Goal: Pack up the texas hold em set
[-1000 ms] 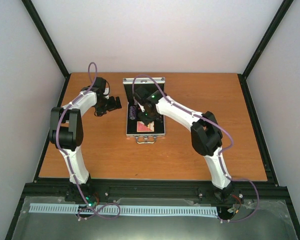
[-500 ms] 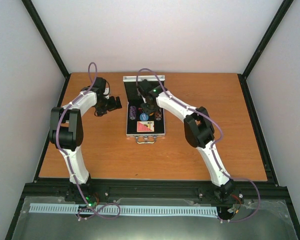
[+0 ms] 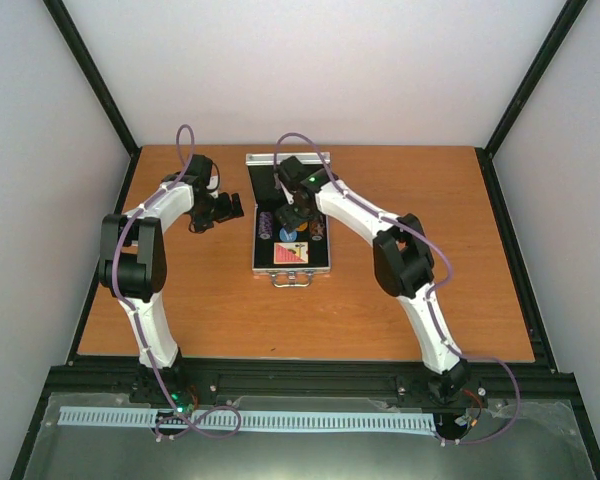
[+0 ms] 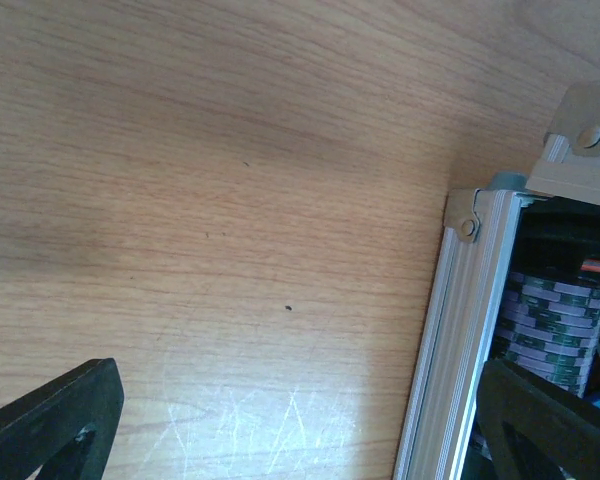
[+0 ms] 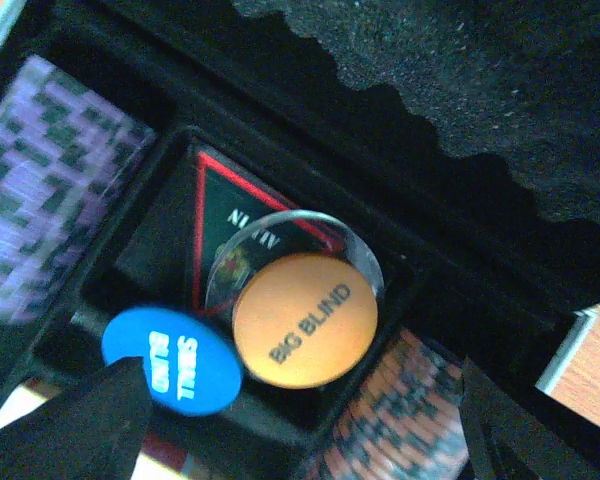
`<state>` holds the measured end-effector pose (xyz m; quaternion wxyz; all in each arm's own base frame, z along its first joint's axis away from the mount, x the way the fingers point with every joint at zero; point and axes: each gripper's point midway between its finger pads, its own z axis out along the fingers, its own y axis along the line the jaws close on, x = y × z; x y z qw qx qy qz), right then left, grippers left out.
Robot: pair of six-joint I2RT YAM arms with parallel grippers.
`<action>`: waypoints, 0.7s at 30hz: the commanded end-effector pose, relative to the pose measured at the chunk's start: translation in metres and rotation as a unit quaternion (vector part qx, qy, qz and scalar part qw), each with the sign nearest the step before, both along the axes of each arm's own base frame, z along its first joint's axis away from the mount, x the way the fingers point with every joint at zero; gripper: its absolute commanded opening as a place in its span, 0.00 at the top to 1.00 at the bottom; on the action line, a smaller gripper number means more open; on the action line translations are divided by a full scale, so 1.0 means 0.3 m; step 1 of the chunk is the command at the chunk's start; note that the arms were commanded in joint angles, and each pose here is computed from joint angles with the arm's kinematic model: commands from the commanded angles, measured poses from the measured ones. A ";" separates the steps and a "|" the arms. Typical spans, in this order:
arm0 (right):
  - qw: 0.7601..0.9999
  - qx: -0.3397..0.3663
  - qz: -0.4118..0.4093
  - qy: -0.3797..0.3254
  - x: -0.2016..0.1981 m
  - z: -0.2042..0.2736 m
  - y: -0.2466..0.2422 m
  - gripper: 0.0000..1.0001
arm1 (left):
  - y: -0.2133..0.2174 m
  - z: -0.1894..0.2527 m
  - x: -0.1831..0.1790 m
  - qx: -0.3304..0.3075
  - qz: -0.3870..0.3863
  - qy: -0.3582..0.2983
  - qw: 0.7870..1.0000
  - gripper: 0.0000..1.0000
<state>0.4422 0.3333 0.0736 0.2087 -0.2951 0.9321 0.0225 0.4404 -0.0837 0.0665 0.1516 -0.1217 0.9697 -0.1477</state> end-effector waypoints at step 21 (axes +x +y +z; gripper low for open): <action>0.996 0.053 -0.016 -0.074 -0.272 0.518 -0.239 0.06 | 0.001 0.111 0.058 -0.007 0.016 -0.030 0.999 0.00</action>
